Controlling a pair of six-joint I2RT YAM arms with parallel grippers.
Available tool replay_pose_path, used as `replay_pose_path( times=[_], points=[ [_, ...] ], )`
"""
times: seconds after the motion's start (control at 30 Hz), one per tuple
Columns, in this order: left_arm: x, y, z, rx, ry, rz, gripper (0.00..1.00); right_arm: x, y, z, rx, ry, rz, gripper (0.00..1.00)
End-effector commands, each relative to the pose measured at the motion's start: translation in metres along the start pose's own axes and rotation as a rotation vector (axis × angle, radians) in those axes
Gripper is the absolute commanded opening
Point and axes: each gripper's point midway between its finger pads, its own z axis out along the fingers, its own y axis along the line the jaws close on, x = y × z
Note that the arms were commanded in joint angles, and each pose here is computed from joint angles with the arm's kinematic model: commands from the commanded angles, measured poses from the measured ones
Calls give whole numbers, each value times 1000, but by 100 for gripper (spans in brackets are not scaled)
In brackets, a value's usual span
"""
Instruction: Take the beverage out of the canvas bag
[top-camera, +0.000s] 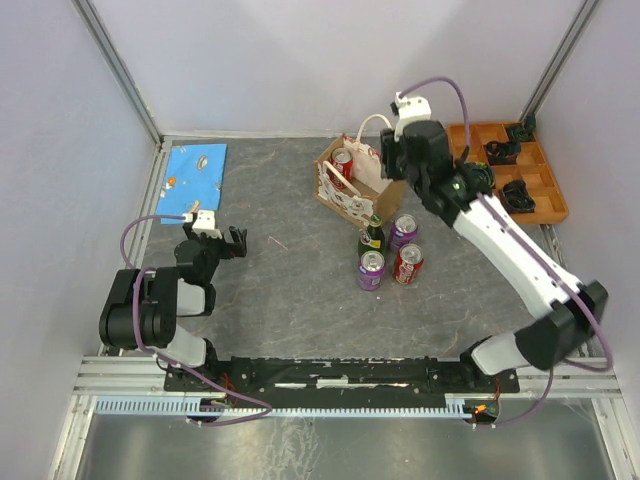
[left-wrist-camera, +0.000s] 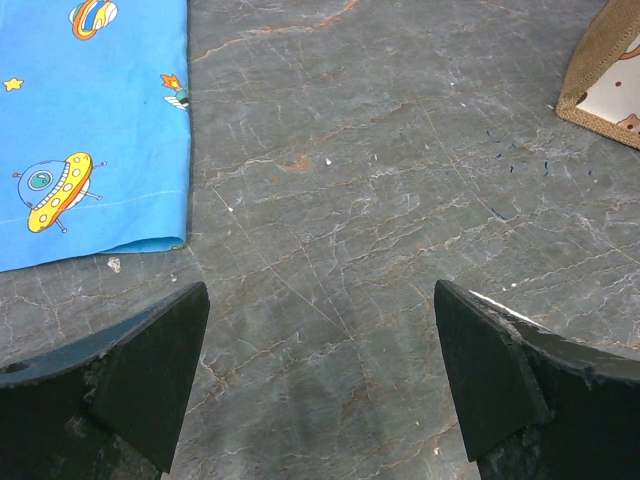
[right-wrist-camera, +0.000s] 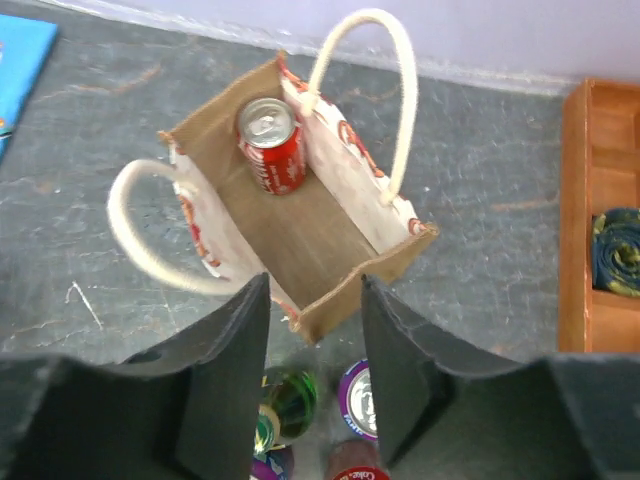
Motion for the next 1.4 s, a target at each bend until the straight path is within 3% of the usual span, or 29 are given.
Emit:
replay_pose_path(
  times=[0.0,0.17,0.23,0.3,0.4,0.63,0.7,0.97,1.1,1.37],
  points=[
    [-17,5,4,-20,-64,28,99,-20,0,44,-3,33,37,44],
    [-18,5,4,-19,-65,28,99,-23,17,87,-48,100,21,16],
    [-17,5,4,-20,-63,28,99,-15,22,102,-60,132,21,11],
    [-17,5,4,-20,-63,28,99,-6,28,115,-82,168,24,12],
    [-17,5,4,-19,-64,28,99,10,36,135,-115,219,25,21],
    [-17,5,4,-19,-64,29,99,32,50,170,-158,262,40,69],
    [-17,5,4,-19,-64,28,99,37,51,178,-154,272,38,76],
    [-17,5,4,-19,-64,28,99,52,48,205,-119,292,23,84],
    [-17,5,4,-20,-64,28,99,64,47,219,-107,311,13,94],
    [-17,5,4,-21,-63,27,99,79,43,239,-70,320,3,96]
  ],
)
